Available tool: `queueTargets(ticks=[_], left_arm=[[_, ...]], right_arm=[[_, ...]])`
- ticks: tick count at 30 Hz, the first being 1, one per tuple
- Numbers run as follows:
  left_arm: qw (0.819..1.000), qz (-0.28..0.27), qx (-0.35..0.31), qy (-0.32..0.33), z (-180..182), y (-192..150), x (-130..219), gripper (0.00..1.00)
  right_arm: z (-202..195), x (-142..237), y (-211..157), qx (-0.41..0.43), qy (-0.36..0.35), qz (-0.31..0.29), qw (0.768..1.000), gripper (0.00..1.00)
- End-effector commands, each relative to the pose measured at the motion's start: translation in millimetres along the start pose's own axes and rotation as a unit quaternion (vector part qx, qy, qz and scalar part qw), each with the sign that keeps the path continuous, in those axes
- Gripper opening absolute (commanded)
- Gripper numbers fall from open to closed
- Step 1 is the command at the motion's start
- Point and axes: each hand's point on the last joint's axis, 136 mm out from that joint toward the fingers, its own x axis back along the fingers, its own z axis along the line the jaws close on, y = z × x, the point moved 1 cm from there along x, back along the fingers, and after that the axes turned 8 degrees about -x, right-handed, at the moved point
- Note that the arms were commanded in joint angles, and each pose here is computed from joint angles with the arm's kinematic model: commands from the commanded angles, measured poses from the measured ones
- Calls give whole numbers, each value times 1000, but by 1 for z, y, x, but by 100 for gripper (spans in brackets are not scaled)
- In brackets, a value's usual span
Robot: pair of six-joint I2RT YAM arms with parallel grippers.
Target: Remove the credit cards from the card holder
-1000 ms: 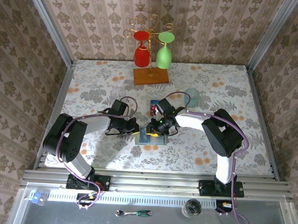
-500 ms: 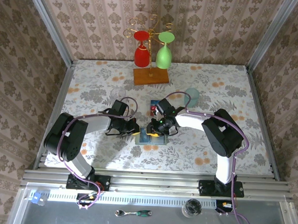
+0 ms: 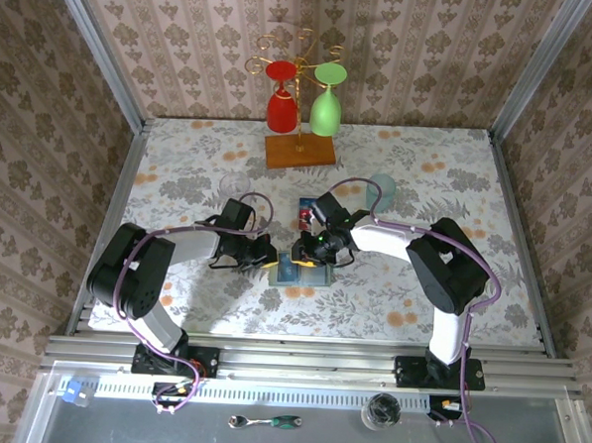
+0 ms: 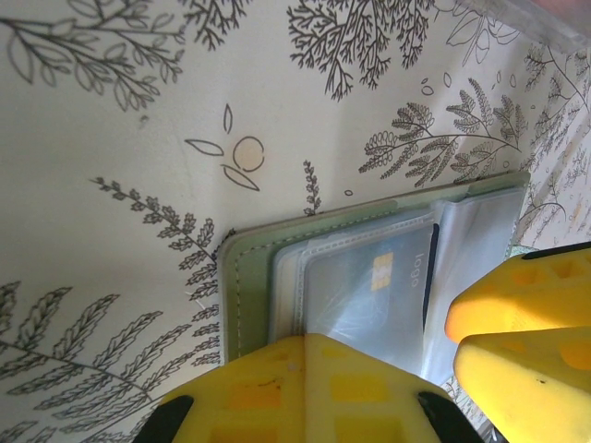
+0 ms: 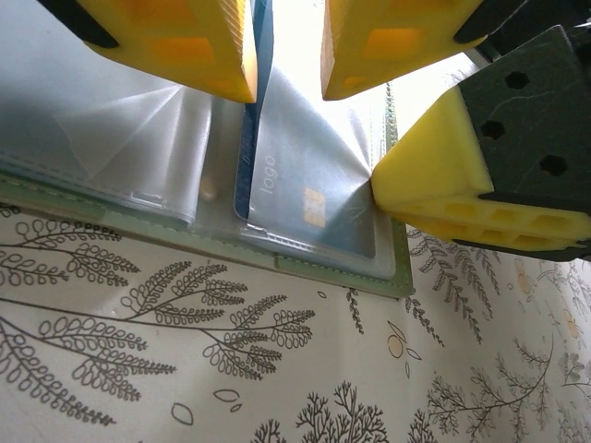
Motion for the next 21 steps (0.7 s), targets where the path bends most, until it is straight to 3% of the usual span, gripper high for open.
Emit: queueTargets(ticks=[1,21], left_arm=[[1000,11,3,5,6,-8,-1,0],[1000,8,2,3,5,-7,1,0]], right_arm=[[5,0,-4,-6,13,8,1000,25],[-12,-15,-8,-23,-7,22,999,26]])
